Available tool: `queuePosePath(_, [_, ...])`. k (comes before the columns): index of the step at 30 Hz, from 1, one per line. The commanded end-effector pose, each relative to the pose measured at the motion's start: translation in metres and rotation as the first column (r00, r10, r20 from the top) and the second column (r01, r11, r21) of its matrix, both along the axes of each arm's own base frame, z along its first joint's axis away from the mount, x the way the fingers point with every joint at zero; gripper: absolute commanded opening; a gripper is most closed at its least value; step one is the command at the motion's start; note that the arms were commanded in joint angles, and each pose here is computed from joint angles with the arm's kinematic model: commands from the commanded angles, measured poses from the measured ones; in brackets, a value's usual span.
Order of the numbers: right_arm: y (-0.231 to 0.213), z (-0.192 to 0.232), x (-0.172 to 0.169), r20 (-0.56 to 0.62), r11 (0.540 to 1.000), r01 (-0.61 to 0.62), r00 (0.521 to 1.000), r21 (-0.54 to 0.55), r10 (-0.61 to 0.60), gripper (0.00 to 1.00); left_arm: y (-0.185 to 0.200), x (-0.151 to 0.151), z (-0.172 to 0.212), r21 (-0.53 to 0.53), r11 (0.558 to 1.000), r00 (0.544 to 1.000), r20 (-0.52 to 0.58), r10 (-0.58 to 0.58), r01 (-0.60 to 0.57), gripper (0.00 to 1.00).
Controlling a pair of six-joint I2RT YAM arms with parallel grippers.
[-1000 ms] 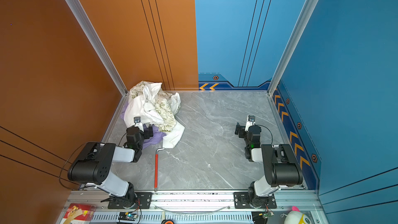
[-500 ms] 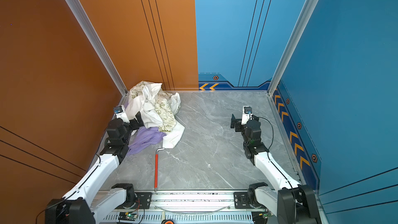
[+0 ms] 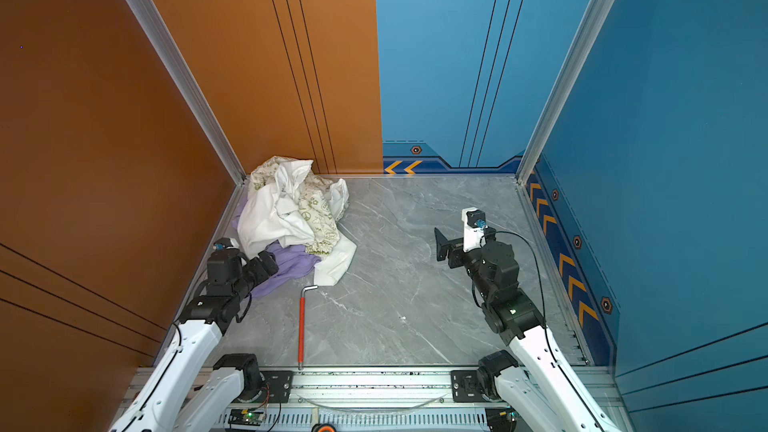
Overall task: Pick out a specific cloth from the pile
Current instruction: 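Reach the left gripper to the lavender shirt under the pile while raising the right arm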
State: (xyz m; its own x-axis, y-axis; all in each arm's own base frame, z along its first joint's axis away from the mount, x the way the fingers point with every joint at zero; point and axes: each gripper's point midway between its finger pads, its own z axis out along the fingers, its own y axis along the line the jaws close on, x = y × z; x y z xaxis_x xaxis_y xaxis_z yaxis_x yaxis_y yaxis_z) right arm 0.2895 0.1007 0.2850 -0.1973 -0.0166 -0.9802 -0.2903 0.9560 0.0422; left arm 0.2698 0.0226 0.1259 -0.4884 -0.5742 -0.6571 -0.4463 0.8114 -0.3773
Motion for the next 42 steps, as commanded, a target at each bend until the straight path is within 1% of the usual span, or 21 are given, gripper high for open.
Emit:
queuePosePath(1, [0.009,-0.02,-0.013,-0.09,0.999,-0.043,0.995,0.0,0.043,1.0,0.003,-0.017,-0.026,-0.1,0.989,0.991,-0.091,0.103,-0.112,0.88])
queuePosePath(2, [0.011,-0.021,-0.014,-0.096,0.999,-0.05,0.994,0.002,0.05,1.0,0.005,-0.017,-0.029,-0.119,0.983,0.987,-0.101,0.129,-0.141,0.82])
queuePosePath(3, [0.014,-0.022,-0.016,-0.1,0.998,-0.06,0.993,0.01,0.061,1.0,0.006,-0.018,-0.032,-0.137,0.977,0.982,-0.109,0.152,-0.166,0.8])
queuePosePath(6, [0.024,-0.028,-0.018,-0.123,0.995,-0.097,0.988,0.013,0.097,1.0,0.008,-0.016,-0.037,-0.176,0.958,0.97,-0.134,0.205,-0.227,0.8])
queuePosePath(11, [0.038,-0.037,-0.02,-0.158,0.99,-0.137,0.978,0.014,0.137,1.0,0.003,-0.007,-0.049,-0.26,0.932,0.961,-0.174,0.213,-0.254,0.79])
queuePosePath(14, [0.046,-0.041,-0.021,-0.174,0.987,-0.161,0.972,0.004,0.159,1.0,-0.003,0.001,-0.056,-0.325,0.91,0.962,-0.176,0.21,-0.258,0.75])
queuePosePath(19, [0.058,-0.048,-0.022,-0.203,0.98,-0.197,0.96,-0.009,0.191,1.0,-0.006,0.018,-0.061,-0.4,0.877,0.963,-0.16,0.218,-0.265,0.66])
queuePosePath(21, [0.062,-0.05,-0.021,-0.208,0.979,-0.206,0.958,-0.01,0.199,1.0,-0.006,0.022,-0.065,-0.416,0.867,0.96,-0.171,0.222,-0.274,0.65])
queuePosePath(24, [0.067,-0.051,-0.021,-0.217,0.976,-0.219,0.953,-0.014,0.211,1.0,-0.01,0.026,-0.074,-0.455,0.844,0.956,-0.19,0.221,-0.286,0.59])
queuePosePath(28, [0.071,-0.051,-0.02,-0.219,0.973,-0.229,0.951,-0.019,0.219,1.0,-0.011,0.032,-0.082,-0.476,0.827,0.952,-0.205,0.227,-0.3,0.53])
queuePosePath(32, [0.072,-0.051,-0.02,-0.22,0.972,-0.232,0.95,-0.024,0.221,1.0,-0.012,0.035,-0.088,-0.492,0.817,0.951,-0.215,0.221,-0.301,0.4])
queuePosePath(37, [0.071,-0.049,-0.021,-0.213,0.972,-0.232,0.952,-0.028,0.221,1.0,-0.01,0.037,-0.087,-0.485,0.828,0.957,-0.199,0.21,-0.282,0.11])
queuePosePath(39, [0.071,-0.049,-0.021,-0.213,0.972,-0.233,0.952,-0.031,0.222,1.0,-0.01,0.039,-0.08,-0.482,0.835,0.963,-0.175,0.205,-0.265,0.03])
queuePosePath(40, [0.071,-0.049,-0.022,-0.213,0.972,-0.232,0.952,-0.032,0.221,1.0,-0.01,0.041,-0.076,-0.479,0.84,0.967,-0.159,0.2,-0.253,0.0])
queuePosePath(42, [0.071,-0.049,-0.021,-0.214,0.972,-0.232,0.952,-0.034,0.22,1.0,-0.009,0.044,-0.065,-0.475,0.85,0.974,-0.123,0.192,-0.227,0.0])
